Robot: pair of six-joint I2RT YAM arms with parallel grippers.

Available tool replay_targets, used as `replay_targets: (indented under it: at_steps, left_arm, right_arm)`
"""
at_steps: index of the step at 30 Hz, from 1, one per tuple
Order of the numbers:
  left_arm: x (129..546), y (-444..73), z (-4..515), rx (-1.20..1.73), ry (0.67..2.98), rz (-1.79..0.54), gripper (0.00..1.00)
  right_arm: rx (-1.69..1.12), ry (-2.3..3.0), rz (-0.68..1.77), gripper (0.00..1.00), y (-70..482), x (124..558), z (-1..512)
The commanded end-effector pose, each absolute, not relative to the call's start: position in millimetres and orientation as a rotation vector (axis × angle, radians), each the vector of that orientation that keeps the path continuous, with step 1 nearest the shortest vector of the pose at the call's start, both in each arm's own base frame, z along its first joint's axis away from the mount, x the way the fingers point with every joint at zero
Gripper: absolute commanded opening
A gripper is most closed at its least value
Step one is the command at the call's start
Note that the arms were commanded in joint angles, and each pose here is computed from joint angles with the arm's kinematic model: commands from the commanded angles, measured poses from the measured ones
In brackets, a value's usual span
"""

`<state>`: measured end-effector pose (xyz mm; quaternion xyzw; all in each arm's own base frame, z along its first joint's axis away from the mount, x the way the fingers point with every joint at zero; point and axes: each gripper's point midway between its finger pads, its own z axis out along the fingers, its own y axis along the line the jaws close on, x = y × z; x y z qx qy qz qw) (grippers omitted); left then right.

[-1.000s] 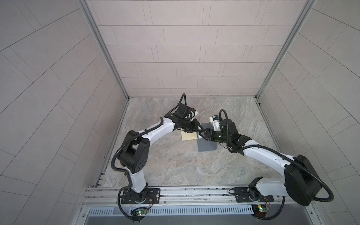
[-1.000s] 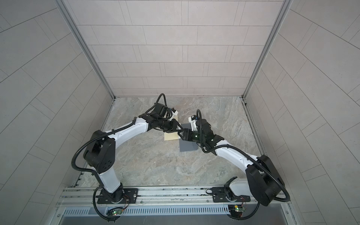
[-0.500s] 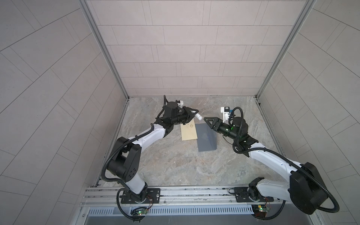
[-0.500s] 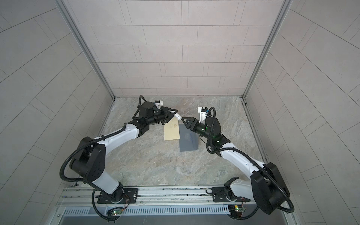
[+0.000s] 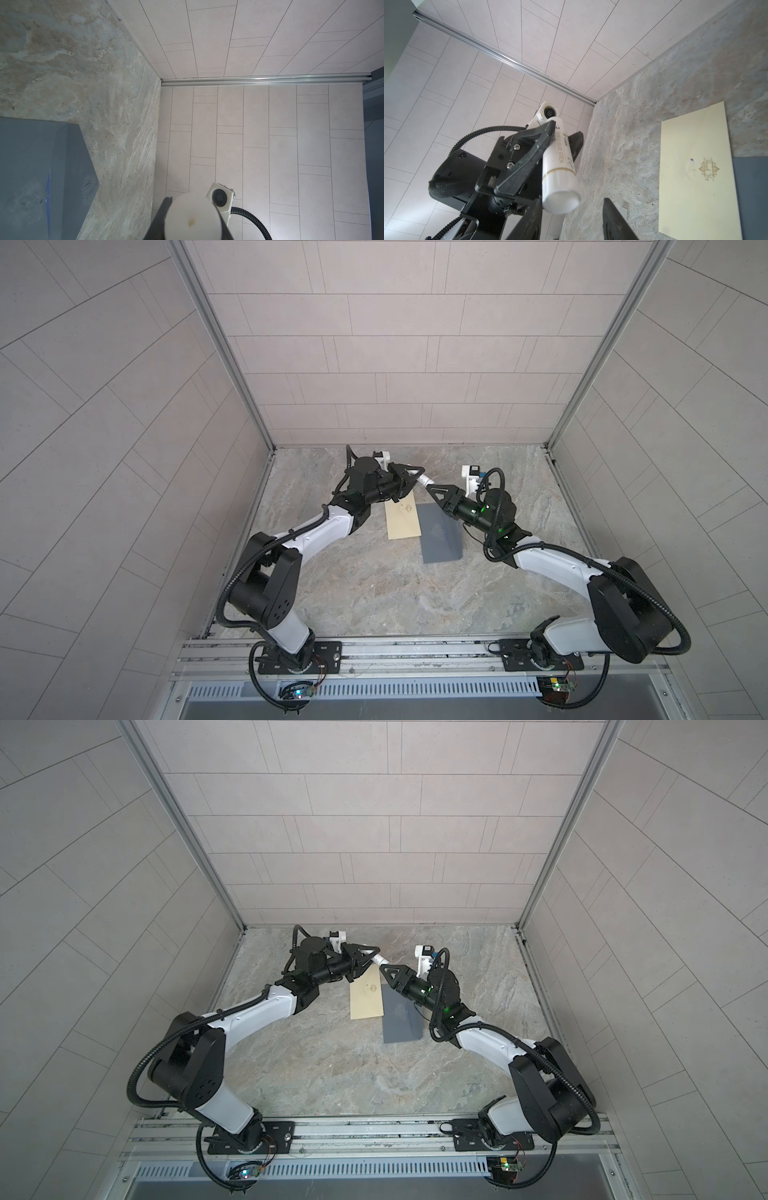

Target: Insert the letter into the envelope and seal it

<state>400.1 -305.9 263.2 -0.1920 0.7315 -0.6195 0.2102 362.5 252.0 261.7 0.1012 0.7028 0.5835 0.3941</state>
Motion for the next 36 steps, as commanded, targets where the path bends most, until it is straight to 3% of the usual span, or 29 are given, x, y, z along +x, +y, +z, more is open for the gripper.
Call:
replay_targets:
  at_steps: [1, 15, 18, 23, 25, 27, 29, 32, 36]
  left_arm:
    - [394.2, -306.1, 290.1, -0.493, 1.959, -1.780, 0.00]
    - [393.5, -309.5, 293.1, -0.484, 1.953, -1.798, 0.00]
    - [393.3, -309.4, 291.4, -0.488, 1.957, -1.795, 0.00]
    - [392.1, -309.2, 288.3, -0.484, 1.969, -1.774, 0.00]
    - [391.3, -305.2, 282.3, -0.470, 1.995, -1.728, 0.14]
    - [391.1, -295.2, 268.7, -0.468, 2.055, -1.649, 0.35]
    - [389.9, -281.3, 243.1, -0.492, 2.158, -1.541, 0.44]
    - [381.0, -261.5, 193.3, -0.498, 2.355, -1.335, 0.50]
    - [363.5, -246.8, 136.5, -0.419, 2.587, -1.077, 0.51]
  right_arm:
    - [0.227, 1.663, 1.532, 0.48, 254.8, 364.5, 297.8]
    - [0.221, 1.654, 1.543, 0.40, 264.6, 382.3, 305.8]
    - [0.237, 1.647, 1.550, 0.32, 265.5, 387.0, 306.7]
    - [0.301, 1.670, 1.490, 0.08, 257.6, 392.6, 297.4]
    - [0.324, 1.753, 1.384, 0.03, 249.7, 394.4, 284.0]
    - [0.344, 1.918, 1.187, 0.00, 235.5, 393.6, 259.6]
    - [0.328, 2.106, 0.949, 0.00, 217.0, 387.6, 235.9]
    - [0.228, 2.372, 0.596, 0.00, 190.3, 373.7, 211.4]
    - [0.110, 2.654, 0.298, 0.00, 168.9, 353.4, 173.2]
